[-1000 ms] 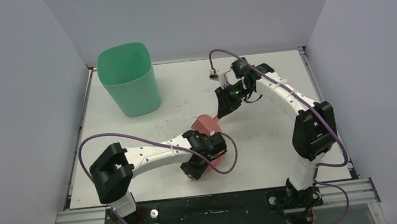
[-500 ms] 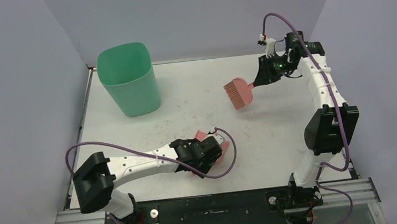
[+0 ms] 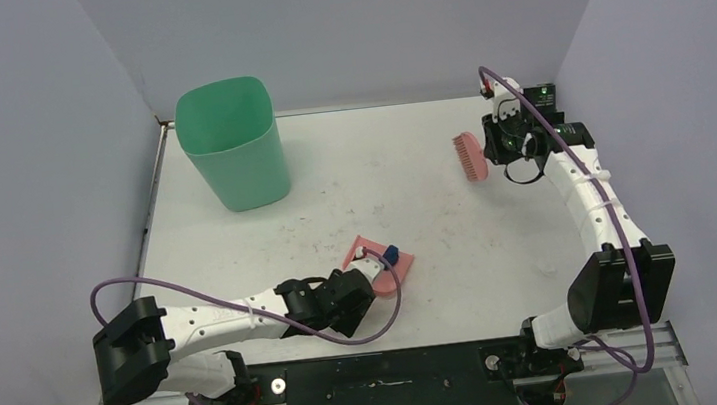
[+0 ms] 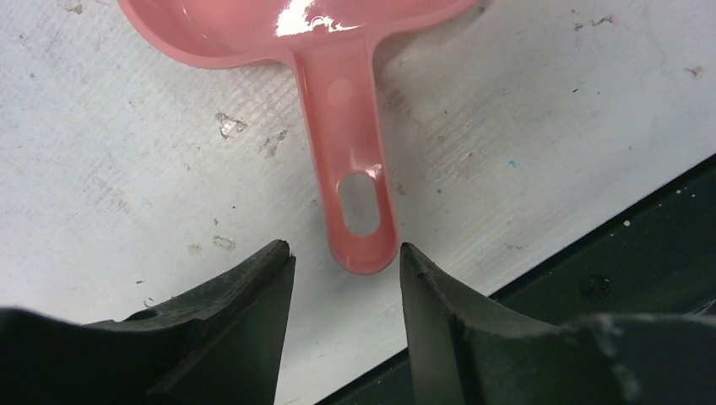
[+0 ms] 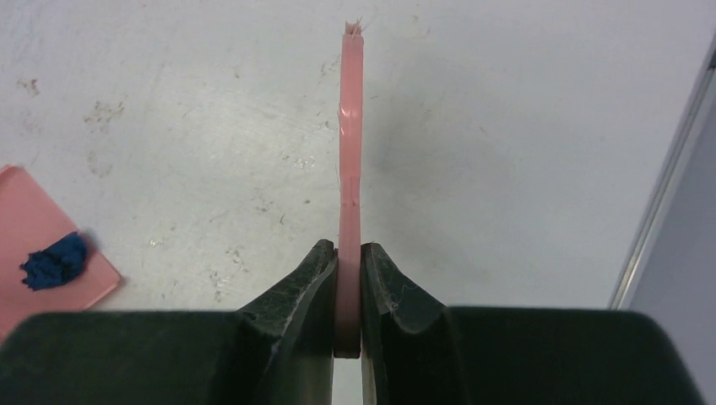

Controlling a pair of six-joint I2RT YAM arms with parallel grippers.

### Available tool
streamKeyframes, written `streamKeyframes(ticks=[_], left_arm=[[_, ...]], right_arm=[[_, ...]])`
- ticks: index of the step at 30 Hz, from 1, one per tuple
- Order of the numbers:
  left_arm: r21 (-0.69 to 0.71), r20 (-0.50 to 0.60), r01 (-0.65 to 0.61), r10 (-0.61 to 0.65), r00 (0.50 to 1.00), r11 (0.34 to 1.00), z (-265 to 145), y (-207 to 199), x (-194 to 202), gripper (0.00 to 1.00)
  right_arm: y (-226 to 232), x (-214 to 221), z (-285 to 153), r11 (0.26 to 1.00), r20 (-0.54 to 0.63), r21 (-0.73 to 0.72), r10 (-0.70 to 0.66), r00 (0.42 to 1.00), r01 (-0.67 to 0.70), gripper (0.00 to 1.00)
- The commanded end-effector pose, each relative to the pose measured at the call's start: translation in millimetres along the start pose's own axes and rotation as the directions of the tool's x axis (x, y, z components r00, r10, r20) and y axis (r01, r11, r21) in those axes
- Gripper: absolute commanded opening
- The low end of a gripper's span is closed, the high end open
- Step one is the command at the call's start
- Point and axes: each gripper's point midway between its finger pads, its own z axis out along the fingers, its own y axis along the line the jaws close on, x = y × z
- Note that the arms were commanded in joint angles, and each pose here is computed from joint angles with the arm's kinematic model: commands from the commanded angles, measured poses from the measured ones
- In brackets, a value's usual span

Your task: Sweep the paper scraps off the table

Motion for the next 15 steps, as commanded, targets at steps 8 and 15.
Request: streamKeyframes(ticks=[8, 15], left_arm=[[0.039, 0.123, 0.023, -0.027, 0.992, 0.999, 6.0, -17.6, -41.2, 0.19], [0.051, 0.05, 0.027, -0.03, 0.998, 0.998, -8.5, -22.4, -42.1, 0.06]], right_arm=[[47.6, -17.4, 4.9, 0.995, 0.017, -0.045, -0.094, 0.995, 0.094, 0.05], [138.8, 3.5, 5.7, 0.933, -0.033, -0.345, -0.118, 0.992, 0.099, 0.05]])
